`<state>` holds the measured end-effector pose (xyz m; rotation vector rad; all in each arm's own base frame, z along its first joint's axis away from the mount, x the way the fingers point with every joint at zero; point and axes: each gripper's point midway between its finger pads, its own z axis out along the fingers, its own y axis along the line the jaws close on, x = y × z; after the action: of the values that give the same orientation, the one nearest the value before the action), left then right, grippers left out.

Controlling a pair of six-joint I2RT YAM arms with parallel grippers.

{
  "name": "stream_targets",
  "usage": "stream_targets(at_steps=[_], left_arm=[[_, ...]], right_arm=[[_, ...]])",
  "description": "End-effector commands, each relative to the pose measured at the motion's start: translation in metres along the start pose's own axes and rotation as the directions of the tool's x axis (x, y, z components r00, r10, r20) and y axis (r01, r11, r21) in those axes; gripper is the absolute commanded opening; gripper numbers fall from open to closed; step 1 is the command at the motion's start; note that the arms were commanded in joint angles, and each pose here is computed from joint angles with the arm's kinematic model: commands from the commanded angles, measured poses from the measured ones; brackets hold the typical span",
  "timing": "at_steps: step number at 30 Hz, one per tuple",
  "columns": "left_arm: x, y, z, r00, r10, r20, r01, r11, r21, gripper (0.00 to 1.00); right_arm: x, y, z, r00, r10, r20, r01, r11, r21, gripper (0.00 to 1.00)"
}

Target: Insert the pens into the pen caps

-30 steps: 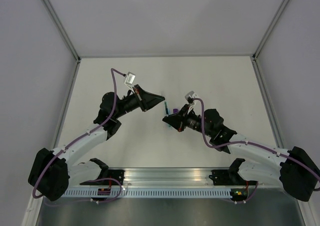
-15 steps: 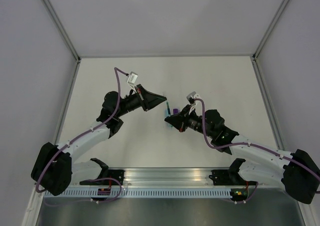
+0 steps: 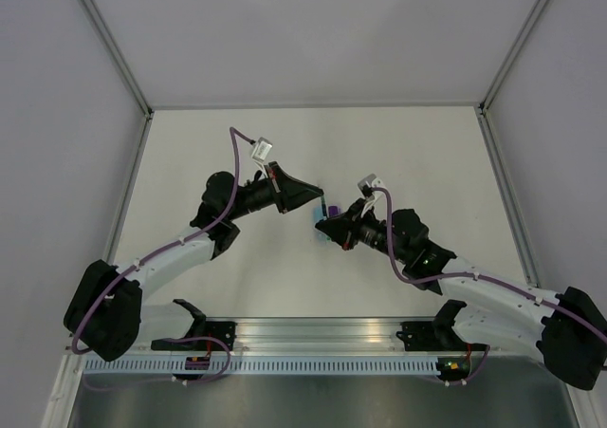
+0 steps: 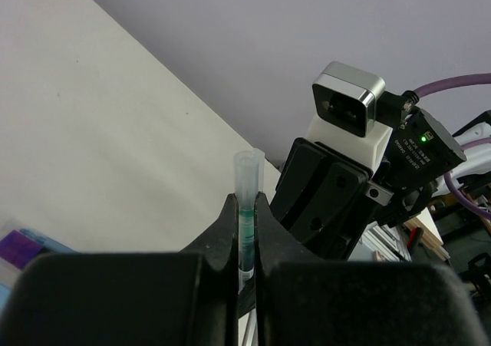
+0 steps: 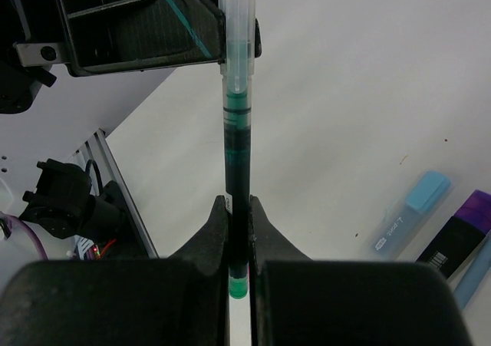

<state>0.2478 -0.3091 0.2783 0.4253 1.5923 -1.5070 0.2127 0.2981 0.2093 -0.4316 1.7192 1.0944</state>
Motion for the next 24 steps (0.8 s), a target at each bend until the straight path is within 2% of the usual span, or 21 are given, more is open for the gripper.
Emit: stream_targets(at_steps=[1,4,5,7,8,13,16,19,24], left_arm=[[0.004,-0.014,0.004,0.998,0.052,-0.033,-0.050,0.997,0.056,0.02],[0.016,-0.013,0.003,0.997,0.049,-0.055,-0.046,0.997,0.054,0.04],[0.017,-0.013,0.002,0.997,0.043,-0.059,-0.040,0.998,0.057,0.12],[0.021,-0.012,0.003,0.997,0.031,-0.069,-0.027,0.998,0.058,0.18],[0.022,-0.014,0.002,0.997,0.027,-0.075,-0.022,0.998,0.067,0.25],[0.016,-0.021,0.001,0.997,0.034,-0.068,-0.029,0.996,0.081,0.45],[0.014,-0.021,0.000,0.997,0.042,-0.065,-0.037,0.997,0.068,0.52],[0.009,-0.017,0.001,0.998,0.042,-0.053,-0.041,0.999,0.028,0.57],[-0.003,-0.022,0.000,0.997,0.065,-0.032,-0.065,0.998,0.010,0.59]], right_arm=[[-0.038,0.012,-0.006,0.990,-0.023,0.139,0.026,0.999,-0.021,0.00],[-0.041,0.013,-0.009,0.988,-0.027,0.151,0.031,0.999,-0.023,0.00],[-0.041,0.014,-0.010,0.988,-0.030,0.150,0.035,0.999,-0.028,0.00],[-0.040,0.018,-0.008,0.990,-0.038,0.136,0.045,0.998,-0.046,0.00],[-0.040,0.019,-0.008,0.990,-0.038,0.133,0.046,0.998,-0.052,0.00],[-0.037,0.025,-0.006,0.992,-0.031,0.121,0.043,0.995,-0.092,0.00],[-0.038,0.027,-0.007,0.992,-0.034,0.125,0.047,0.994,-0.102,0.00],[-0.038,0.032,-0.008,0.992,-0.031,0.125,0.047,0.991,-0.124,0.00],[-0.036,0.039,-0.008,0.994,-0.027,0.110,0.046,0.985,-0.167,0.00]])
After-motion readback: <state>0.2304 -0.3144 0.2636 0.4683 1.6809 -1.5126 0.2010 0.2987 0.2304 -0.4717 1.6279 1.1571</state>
